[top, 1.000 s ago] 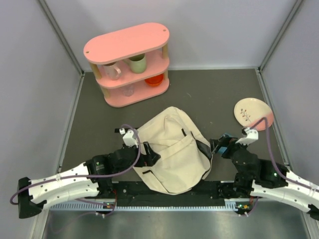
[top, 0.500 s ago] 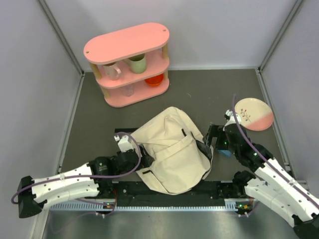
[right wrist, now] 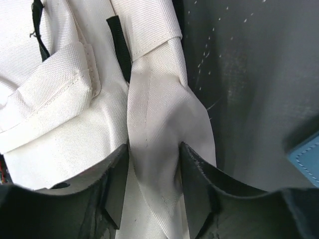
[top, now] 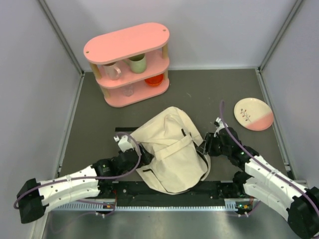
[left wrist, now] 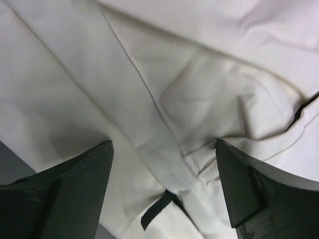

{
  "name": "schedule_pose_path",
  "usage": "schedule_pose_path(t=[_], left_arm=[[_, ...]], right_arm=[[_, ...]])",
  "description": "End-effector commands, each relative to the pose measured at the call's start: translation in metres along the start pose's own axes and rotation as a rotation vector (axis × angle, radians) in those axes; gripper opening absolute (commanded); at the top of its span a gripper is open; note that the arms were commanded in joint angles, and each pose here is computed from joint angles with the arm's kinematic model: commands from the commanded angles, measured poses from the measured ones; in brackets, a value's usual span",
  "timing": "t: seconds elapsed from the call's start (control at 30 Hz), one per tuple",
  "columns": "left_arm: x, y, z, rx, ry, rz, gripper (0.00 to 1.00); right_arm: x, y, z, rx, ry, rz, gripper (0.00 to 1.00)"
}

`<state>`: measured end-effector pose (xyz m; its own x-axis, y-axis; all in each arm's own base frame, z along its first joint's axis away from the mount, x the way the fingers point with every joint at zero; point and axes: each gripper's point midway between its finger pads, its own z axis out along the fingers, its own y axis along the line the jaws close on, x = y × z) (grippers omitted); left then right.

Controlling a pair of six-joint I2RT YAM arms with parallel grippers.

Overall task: Pack the student bag
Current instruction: Adjust the student bag at the center of the board.

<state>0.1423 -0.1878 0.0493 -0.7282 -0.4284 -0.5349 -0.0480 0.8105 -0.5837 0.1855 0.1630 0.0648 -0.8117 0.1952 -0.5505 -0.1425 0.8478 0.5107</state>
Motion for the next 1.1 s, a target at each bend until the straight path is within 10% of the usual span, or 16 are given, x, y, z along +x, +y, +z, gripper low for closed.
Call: schedule_pose_path(t=[0.0, 0.53, 0.87, 1.07], left_arm=[[-0.039, -0.016, 0.012, 0.061, -0.117, 0.033, 0.84], [-0.163, -0.053, 0.063, 0.109, -0.143, 0.204, 0.92], [-0.177, -0.051, 0.059, 0.087, -0.045, 0.271, 0.98], [-0.157, -0.024, 0.020, 0.024, -0.079, 0.233, 0.98]], right_arm=[[0.003, 0.028, 0.001, -0.180, -0.017, 0.077, 0.41], [0.038, 0.082, 0.004, -0.309, -0.100, 0.219, 0.29], [0.003, 0.065, -0.025, -0.136, -0.224, 0.046, 0.78], [-0.042, 0.036, -0.051, -0.033, -0.408, 0.064, 0.86]])
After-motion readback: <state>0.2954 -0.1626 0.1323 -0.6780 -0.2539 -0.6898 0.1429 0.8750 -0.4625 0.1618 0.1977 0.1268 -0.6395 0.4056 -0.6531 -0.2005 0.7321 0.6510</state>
